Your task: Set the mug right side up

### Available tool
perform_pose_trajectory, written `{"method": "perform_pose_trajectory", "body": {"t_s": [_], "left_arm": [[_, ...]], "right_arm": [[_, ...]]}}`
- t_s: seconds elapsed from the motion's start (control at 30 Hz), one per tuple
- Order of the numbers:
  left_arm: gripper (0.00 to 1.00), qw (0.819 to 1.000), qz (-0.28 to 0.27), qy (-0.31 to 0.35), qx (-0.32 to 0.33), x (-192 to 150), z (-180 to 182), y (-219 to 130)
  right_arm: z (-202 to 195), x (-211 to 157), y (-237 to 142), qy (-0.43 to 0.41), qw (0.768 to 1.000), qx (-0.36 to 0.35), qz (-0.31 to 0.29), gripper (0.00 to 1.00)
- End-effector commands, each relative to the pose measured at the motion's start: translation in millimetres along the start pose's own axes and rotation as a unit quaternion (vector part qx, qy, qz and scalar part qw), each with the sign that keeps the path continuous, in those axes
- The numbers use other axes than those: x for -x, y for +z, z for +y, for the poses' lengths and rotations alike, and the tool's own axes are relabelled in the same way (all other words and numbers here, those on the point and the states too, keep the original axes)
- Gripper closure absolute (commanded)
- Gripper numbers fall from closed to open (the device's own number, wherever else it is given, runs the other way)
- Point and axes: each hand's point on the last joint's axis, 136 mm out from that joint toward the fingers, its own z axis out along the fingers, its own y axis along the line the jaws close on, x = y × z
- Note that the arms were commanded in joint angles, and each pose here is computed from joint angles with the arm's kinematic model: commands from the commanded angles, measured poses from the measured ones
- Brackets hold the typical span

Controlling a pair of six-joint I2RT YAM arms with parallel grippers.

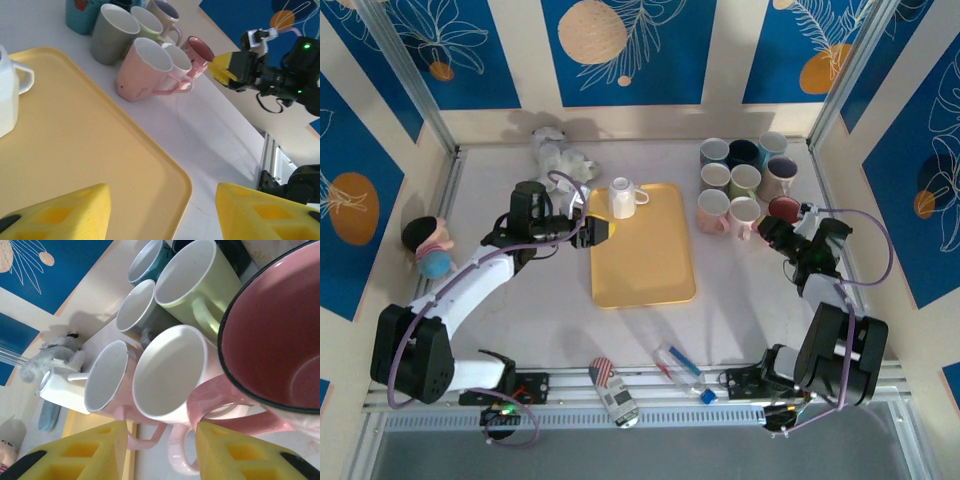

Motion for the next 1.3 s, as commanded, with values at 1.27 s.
{"method": "perform_pose_trajectory", "body": {"t_s": [1.27], "left_arm": [[0.40,0.959,0.034,-0.213,0.182,-10,105,-15]], "right_arm": [[234,-105,162,-0.504,0.766,0.287,0.276,0.50]]}}
